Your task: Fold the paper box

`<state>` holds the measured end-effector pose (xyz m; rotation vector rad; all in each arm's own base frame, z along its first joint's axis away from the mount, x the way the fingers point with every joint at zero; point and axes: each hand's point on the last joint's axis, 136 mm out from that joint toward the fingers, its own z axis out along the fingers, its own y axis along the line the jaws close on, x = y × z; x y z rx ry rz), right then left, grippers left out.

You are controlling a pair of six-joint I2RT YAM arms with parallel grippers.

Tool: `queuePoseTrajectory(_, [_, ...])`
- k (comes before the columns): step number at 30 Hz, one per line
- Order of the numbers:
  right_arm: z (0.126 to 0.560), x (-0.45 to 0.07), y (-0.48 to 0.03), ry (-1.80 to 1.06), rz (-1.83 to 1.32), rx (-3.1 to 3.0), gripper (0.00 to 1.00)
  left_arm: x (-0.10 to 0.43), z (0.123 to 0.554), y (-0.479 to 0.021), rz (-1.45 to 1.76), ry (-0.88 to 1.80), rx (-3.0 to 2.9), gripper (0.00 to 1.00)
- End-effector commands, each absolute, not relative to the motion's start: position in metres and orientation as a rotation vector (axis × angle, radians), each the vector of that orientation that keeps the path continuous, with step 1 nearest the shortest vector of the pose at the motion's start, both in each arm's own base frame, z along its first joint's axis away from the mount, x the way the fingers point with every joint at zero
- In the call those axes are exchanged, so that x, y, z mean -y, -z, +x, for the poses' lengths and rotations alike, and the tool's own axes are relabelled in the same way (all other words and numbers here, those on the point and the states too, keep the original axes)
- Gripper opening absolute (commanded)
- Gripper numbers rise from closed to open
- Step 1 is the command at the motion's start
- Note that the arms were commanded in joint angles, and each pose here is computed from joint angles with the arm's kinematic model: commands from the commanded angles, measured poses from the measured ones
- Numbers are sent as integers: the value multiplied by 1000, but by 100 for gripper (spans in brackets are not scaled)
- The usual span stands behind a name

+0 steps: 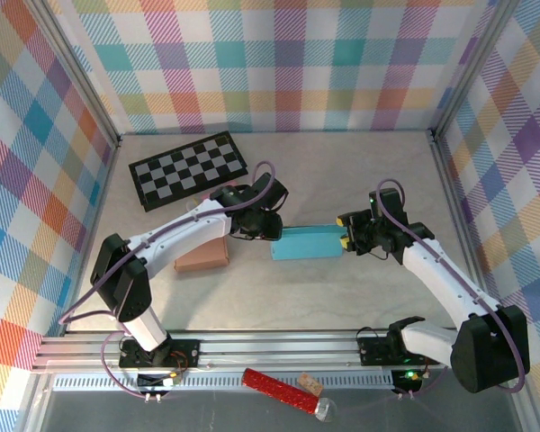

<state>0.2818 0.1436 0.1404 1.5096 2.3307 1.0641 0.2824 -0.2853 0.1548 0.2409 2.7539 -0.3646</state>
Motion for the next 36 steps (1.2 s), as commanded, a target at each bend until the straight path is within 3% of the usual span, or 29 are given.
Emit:
queuePoseTrajectory(1, [272, -137, -124, -981, 1526, -2380, 44, 289, 269, -177, 224, 470, -2734, 41])
queuePoseTrajectory(9, [270, -135, -122, -954, 1527, -2392, 41, 286, 268, -210, -91, 766, -2694, 60])
queuePoseTrajectory(18, [270, -135, -121, -949, 1527, -2400, 41, 280, 280, -171, -451, 948, -2765, 58])
queuePoseTrajectory(29, [269, -135, -121, -949, 1524, -2400, 40, 283, 281, -159, -480, 978, -2775, 47])
queuePoseTrajectory(36, [268, -135, -120, -947, 1529, -2404, 40, 277, 274, -150, -487, 963, -2785, 46])
